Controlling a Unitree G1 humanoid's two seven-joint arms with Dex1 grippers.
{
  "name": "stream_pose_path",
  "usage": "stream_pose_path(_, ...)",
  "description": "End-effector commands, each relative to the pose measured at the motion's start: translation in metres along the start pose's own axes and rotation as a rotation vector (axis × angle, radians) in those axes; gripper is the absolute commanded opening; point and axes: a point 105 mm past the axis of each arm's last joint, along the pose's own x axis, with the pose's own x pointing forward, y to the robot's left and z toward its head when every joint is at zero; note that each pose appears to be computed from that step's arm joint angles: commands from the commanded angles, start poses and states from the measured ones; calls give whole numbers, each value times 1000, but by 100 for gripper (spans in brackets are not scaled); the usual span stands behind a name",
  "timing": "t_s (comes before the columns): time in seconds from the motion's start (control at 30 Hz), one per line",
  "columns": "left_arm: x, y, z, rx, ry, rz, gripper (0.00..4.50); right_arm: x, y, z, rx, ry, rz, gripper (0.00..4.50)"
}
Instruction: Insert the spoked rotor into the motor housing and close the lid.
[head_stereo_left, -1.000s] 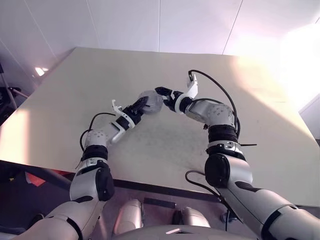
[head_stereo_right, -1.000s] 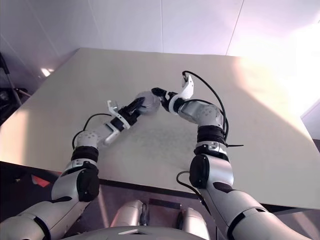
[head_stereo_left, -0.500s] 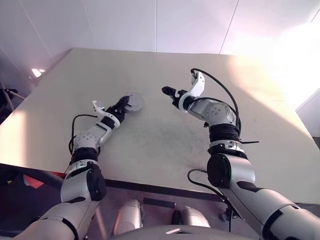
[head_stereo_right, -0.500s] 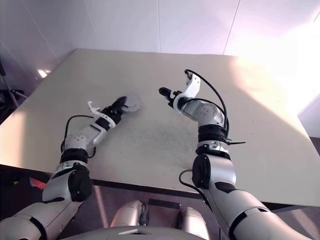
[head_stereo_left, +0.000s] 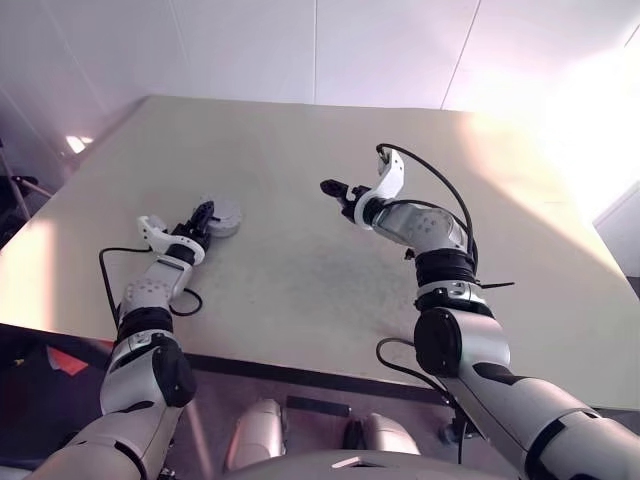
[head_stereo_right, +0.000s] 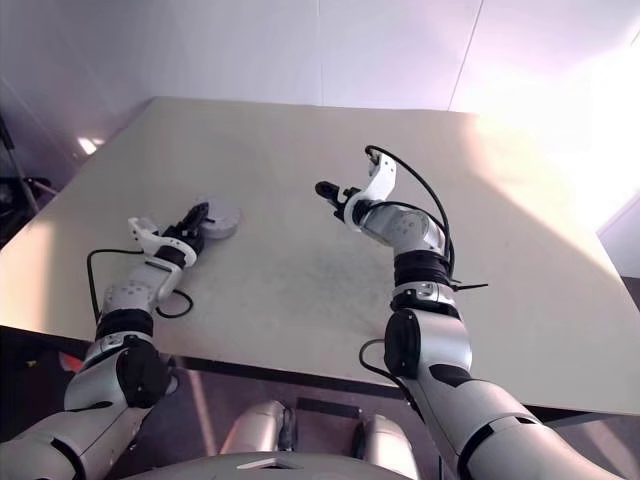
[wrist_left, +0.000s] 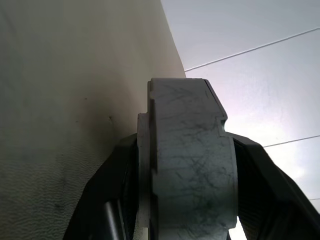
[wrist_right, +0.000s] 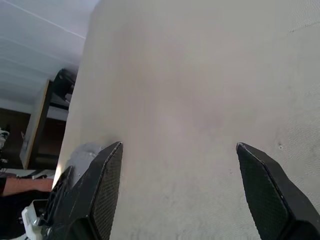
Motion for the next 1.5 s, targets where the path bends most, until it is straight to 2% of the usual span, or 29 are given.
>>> stream_pose_path(0.03,1,-28,38,84,-85,-97,334,2,16,10,-29,-24,41,414)
stream_pose_path(0.13,-1,-38,49,96,-96,-129,433,3,14,9,-16,-9,37,414)
stream_pose_path(0.4,-6,-58,60,252,-76,-185,433,5,26,7,-84,27,99,414)
stream_pose_path(0.5,-7,-62,59,335,-64,-187,433,3,33,14,-194,-16,122,414)
stream_pose_path(0.57,-6,-71,55,456,-54,-197,433,-4,41,29,-336,-110,133,414)
stream_pose_path(0.67,-2,-89,44,716,-69,-224,433,-20,52,48,-597,-231,189,414)
stream_pose_path(0.73,-1,-97,23,865,3,-282,433,-34,55,44,-752,-216,273,414)
stream_pose_path(0.77,-2,-99,6,932,80,-322,433,-41,51,42,-848,-199,295,414)
stream_pose_path(0.87,-11,-98,-45,1090,300,-431,433,-57,23,36,-1109,-121,282,414)
stream_pose_path(0.97,-21,-93,-81,1118,415,-513,433,-67,-10,28,-1246,-16,246,414)
stream_pose_path(1.13,-24,-84,-107,1082,471,-531,433,-77,-28,32,-1260,-1,205,414)
stream_pose_path(1.5,-22,-86,-111,1081,472,-533,433,-74,-33,23,-1253,15,202,414)
